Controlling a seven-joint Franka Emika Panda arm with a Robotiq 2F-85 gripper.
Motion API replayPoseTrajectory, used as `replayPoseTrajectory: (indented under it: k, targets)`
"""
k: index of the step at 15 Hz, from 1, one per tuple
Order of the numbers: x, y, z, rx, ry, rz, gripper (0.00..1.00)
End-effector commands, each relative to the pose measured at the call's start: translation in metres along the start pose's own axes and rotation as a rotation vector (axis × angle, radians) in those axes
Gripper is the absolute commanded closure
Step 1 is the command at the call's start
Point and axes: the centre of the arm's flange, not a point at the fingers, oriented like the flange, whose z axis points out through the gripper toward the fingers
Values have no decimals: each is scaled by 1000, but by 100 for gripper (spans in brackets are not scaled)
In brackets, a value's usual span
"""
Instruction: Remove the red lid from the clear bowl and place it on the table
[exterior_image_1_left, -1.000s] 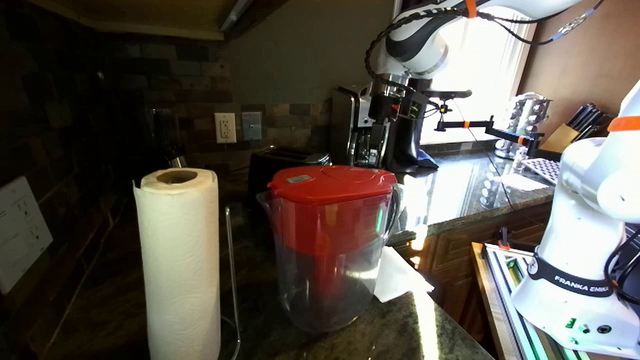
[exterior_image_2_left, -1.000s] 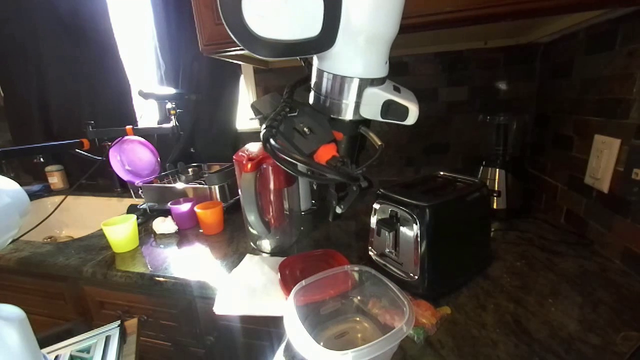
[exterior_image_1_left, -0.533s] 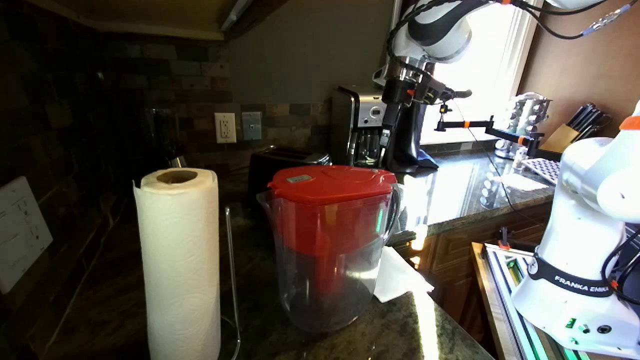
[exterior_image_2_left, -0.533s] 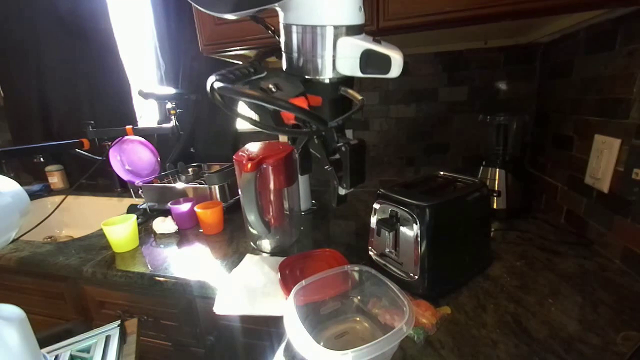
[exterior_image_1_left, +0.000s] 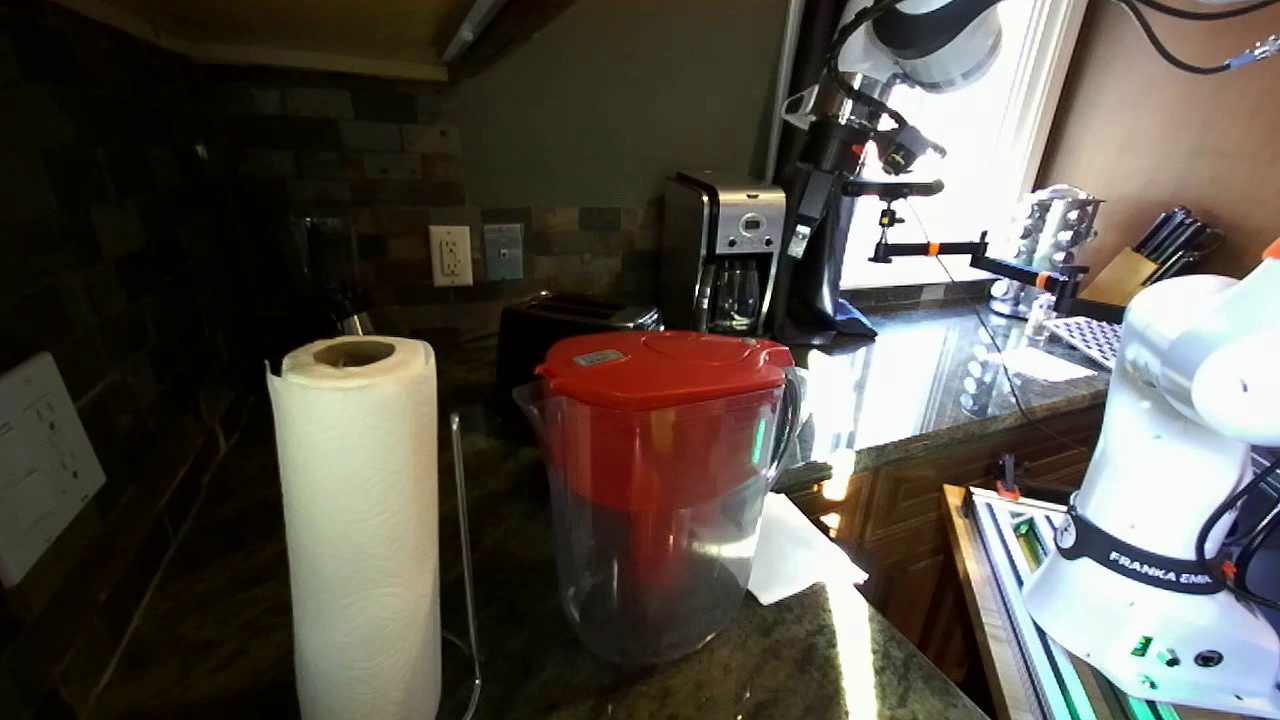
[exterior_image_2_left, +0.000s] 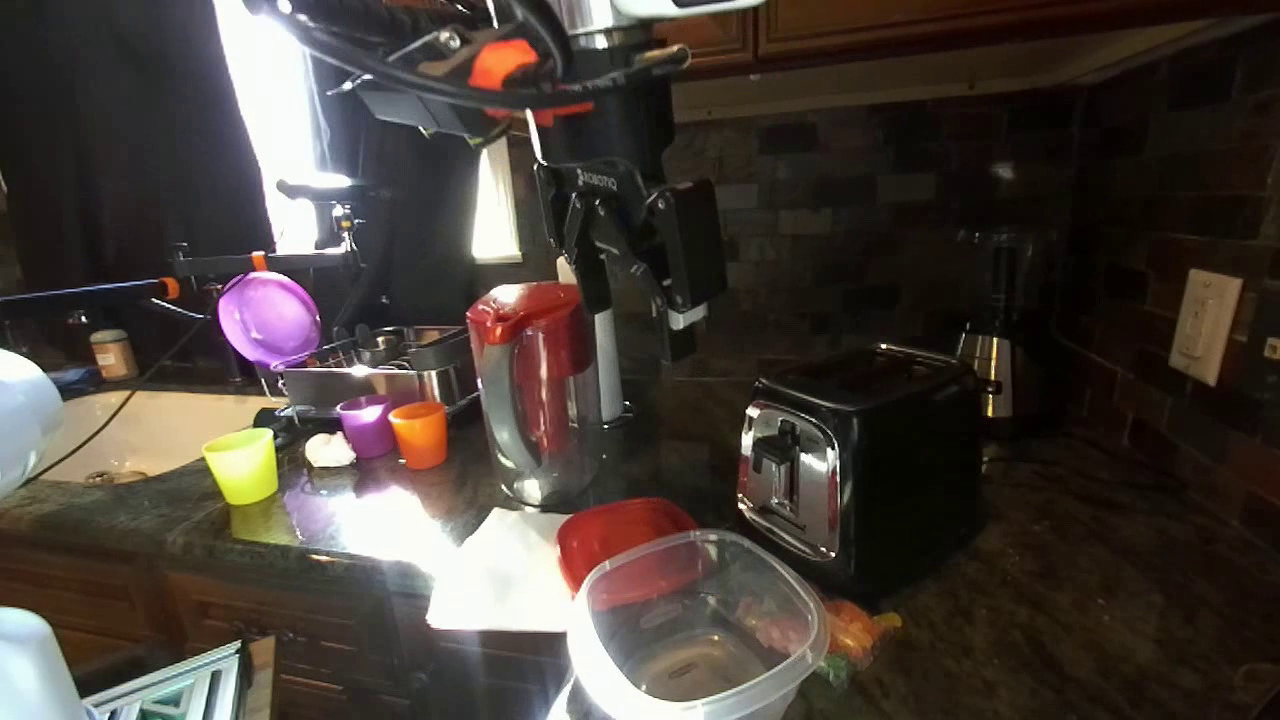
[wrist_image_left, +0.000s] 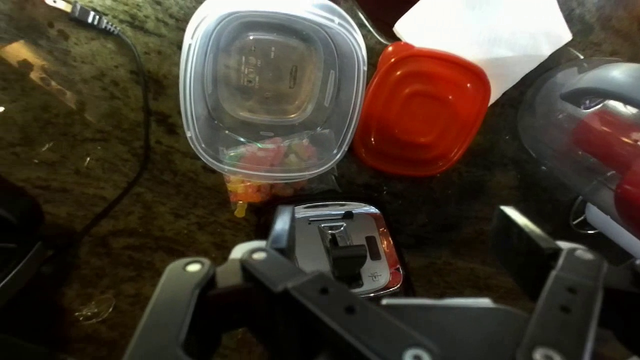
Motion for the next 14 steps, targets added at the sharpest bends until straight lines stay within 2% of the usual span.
replayPoseTrajectory:
  k: [1, 4, 5, 14]
  targets:
    - [-28, -3, -17, -32, 4, -2, 0]
    - [-36, -1, -27, -43, 3, -15, 0]
    - [-18, 2, -22, -34, 12, -16, 0]
    - [-24, 1, -27, -41, 20, -19, 0]
